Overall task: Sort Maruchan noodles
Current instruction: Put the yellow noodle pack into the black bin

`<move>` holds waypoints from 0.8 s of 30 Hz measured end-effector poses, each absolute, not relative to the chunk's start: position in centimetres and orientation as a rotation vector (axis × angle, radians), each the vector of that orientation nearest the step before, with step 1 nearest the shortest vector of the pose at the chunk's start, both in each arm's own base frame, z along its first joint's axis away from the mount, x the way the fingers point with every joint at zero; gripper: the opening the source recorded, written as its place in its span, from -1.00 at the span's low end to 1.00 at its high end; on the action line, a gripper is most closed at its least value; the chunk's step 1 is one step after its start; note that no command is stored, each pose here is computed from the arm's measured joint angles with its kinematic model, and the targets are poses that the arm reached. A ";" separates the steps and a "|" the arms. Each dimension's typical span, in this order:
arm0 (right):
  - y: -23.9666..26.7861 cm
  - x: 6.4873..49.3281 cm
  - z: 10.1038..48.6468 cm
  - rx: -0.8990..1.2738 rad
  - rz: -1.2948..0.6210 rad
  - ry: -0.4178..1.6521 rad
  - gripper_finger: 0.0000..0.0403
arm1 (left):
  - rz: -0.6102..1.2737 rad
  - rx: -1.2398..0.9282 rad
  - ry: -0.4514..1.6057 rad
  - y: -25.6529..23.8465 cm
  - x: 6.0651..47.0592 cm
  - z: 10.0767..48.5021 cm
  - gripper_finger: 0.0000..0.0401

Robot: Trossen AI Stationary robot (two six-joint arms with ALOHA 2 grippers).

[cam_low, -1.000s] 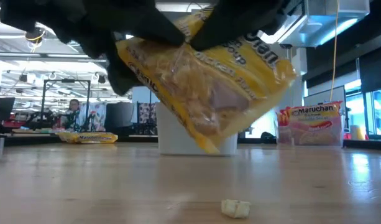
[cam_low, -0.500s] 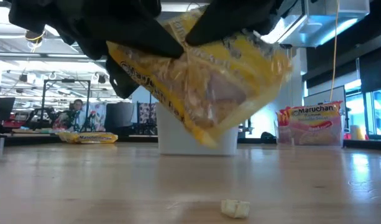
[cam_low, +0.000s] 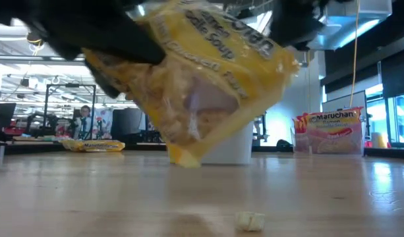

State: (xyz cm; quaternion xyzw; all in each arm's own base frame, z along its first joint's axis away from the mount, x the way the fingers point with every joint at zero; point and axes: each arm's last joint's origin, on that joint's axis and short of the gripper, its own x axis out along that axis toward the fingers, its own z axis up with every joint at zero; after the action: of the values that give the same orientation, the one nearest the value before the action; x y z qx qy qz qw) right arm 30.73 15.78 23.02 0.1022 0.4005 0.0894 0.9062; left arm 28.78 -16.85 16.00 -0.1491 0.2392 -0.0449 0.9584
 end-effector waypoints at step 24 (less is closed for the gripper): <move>15.8 30.6 15.9 0.300 0.039 0.144 0.51 | 0.111 -0.297 0.038 -16.2 26.7 17.0 -0.39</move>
State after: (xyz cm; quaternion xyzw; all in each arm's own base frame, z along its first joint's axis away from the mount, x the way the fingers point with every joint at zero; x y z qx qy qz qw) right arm 30.58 15.84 15.90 0.1492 0.0718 0.0193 0.9860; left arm 26.75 -16.20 17.03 -0.1479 0.0191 0.0553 0.9873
